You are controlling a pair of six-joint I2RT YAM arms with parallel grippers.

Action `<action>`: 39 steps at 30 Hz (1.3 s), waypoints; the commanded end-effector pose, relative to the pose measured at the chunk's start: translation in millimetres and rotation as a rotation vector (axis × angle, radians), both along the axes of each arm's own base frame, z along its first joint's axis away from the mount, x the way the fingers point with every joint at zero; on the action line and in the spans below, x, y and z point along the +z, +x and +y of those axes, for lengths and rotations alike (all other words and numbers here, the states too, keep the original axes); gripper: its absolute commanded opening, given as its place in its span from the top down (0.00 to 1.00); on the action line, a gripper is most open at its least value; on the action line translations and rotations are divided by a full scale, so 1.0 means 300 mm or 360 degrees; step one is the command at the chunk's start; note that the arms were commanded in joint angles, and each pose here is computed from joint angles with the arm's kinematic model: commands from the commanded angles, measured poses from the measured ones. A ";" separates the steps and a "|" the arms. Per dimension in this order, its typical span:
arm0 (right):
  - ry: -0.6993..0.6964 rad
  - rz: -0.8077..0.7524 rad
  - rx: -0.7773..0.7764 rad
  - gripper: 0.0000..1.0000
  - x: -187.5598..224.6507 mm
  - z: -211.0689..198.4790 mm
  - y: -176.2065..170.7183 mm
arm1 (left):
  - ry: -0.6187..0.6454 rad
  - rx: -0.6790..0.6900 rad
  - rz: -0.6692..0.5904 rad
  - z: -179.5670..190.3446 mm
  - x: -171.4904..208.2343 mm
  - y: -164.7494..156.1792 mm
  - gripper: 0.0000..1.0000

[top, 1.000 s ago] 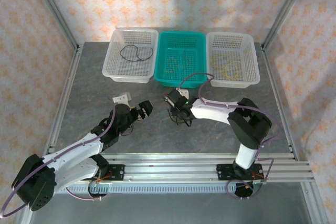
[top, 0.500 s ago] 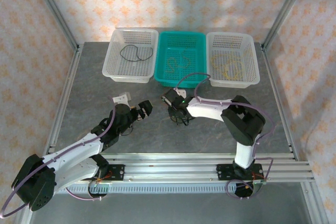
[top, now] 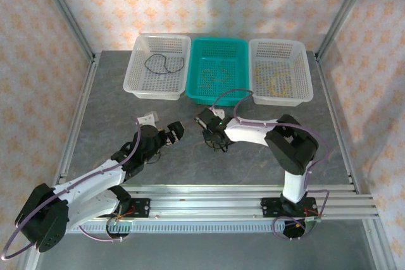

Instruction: Untangle the cables

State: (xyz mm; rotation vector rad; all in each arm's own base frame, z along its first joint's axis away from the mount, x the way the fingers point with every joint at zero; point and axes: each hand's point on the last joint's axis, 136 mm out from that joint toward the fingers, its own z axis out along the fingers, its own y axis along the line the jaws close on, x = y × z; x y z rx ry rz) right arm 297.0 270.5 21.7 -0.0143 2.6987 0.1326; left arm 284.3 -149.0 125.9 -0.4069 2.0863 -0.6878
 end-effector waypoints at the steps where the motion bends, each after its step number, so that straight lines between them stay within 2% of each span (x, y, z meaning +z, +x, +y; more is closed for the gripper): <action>1: -0.0017 0.0006 -0.0016 0.87 -0.014 -0.015 -0.012 | -0.0008 0.0031 -0.0064 0.000 0.041 0.019 0.01; 7: 0.0038 -0.0121 -0.0080 0.97 0.083 -0.035 0.008 | 0.0009 0.0017 -0.0095 -0.010 0.071 0.034 0.01; 13: 0.0201 -0.0379 -0.0117 1.00 0.299 -0.095 -0.001 | 0.0044 -0.0039 -0.0214 -0.029 0.146 0.056 0.01; 16: 0.0279 -0.0503 -0.0080 1.00 0.411 -0.123 -0.018 | 0.0039 -0.0149 -0.0302 -0.072 0.197 0.068 0.01; 20: 0.0364 -0.0653 -0.0024 1.00 0.549 -0.162 -0.041 | -0.0027 -0.0413 -0.0450 -0.178 0.276 0.066 0.01; 27: 0.0602 -0.0850 0.0011 1.00 0.755 -0.236 -0.056 | -0.0249 -0.0843 -0.0626 -0.361 0.408 0.046 0.03; 33: 0.0821 -0.0983 0.0035 1.00 0.900 -0.248 -0.069 | -0.0348 -0.0982 -0.0693 -0.430 0.467 0.043 0.03; 39: 0.0825 -0.1057 0.0056 1.00 0.989 -0.260 -0.074 | -0.0287 -0.0982 -0.0692 -0.443 0.462 0.071 0.06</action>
